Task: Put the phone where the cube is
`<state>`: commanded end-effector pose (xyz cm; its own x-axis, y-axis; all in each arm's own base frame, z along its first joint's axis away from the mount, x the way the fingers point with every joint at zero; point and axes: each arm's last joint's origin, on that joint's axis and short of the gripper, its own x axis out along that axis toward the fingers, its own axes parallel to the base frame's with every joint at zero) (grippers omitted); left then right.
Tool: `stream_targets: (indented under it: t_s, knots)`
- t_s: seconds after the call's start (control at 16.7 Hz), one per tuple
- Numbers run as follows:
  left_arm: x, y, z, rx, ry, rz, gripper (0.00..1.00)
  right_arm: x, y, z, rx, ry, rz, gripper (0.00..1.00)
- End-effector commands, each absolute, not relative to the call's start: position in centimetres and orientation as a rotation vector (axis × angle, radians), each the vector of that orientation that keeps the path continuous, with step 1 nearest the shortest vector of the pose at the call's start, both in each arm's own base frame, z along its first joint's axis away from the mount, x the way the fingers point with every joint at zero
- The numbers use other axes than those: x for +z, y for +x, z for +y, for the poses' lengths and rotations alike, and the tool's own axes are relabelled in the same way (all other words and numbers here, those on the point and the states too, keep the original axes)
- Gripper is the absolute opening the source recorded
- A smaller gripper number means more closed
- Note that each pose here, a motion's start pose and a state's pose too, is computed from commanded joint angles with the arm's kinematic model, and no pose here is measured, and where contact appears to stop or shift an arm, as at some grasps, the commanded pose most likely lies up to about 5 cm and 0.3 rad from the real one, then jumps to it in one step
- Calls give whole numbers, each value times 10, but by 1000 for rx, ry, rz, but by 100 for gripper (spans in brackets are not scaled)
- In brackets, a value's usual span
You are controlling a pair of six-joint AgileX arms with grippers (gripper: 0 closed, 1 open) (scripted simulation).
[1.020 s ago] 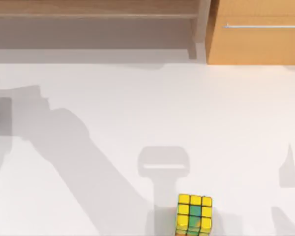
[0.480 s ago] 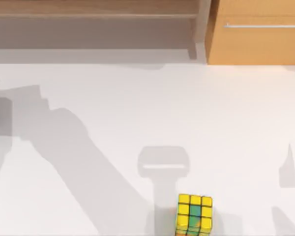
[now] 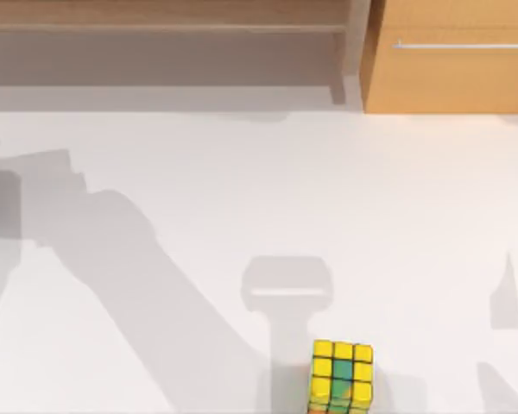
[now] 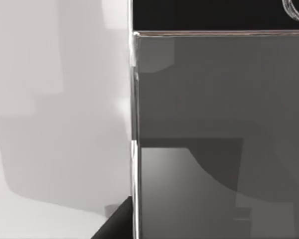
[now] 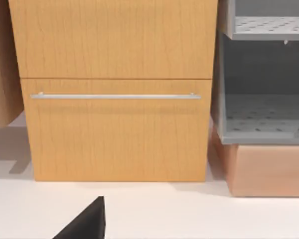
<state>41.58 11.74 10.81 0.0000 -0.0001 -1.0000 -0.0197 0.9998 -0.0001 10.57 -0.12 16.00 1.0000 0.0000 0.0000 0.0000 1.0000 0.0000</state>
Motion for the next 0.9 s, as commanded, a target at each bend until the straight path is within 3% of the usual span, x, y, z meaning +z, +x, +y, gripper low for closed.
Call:
stream_targets:
  t_s: [0.9]
  knots:
    - [131, 416, 116, 12, -13, 1563, 0, 160, 106, -1, 0, 0, 0, 100]
